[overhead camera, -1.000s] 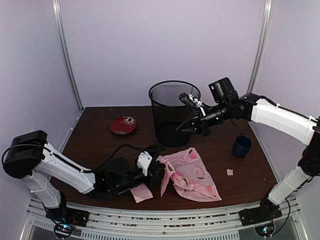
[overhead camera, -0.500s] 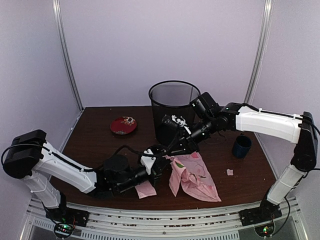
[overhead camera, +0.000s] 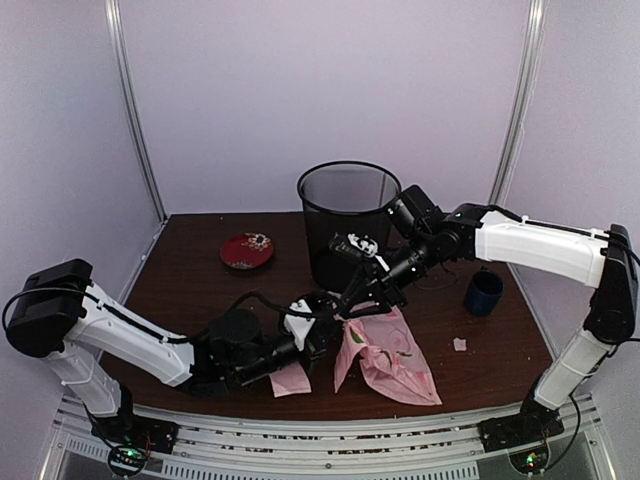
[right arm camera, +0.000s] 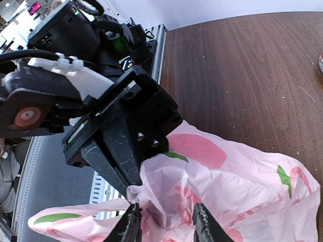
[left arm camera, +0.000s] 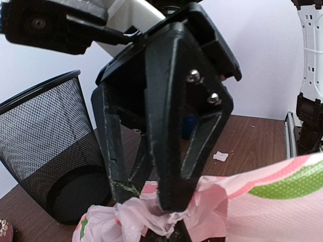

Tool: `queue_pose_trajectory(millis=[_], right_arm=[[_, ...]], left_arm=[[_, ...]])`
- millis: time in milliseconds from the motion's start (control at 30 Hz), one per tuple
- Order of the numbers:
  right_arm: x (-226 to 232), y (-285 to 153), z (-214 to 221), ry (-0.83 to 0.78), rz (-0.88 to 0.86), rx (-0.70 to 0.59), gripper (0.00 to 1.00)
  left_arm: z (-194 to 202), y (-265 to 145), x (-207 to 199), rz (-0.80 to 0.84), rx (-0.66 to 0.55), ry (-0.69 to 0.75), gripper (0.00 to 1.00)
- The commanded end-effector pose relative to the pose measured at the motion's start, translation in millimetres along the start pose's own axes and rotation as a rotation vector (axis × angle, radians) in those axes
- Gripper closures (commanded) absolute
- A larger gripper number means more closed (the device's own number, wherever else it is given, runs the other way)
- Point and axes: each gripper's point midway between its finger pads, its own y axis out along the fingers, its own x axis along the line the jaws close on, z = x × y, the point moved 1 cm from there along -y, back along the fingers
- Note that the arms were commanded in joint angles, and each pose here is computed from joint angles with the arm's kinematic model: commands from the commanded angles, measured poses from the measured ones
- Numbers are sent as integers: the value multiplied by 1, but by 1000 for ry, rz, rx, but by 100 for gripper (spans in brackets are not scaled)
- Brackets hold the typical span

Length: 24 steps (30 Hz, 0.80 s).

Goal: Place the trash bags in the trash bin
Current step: Pass from the left arm to the right

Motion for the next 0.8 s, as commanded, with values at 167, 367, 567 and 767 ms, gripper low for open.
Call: queue_pose_trajectory(millis=[167, 367, 567, 767], right_arm=[[21, -7, -7, -46, -73, -21, 74], [11, -6, -11, -30, -15, -49, 99], [3, -21, -16, -120, 123, -25, 100], [-1, -27, -3, -193, 209, 44, 100]], left_arm=[[-18, 5, 4, -26, -50, -31, 100], [-17, 5, 6, -38, -37, -42, 100], [-6, -8, 7, -17, 60, -109, 75], [-15, -31, 8, 28, 77, -312, 47]])
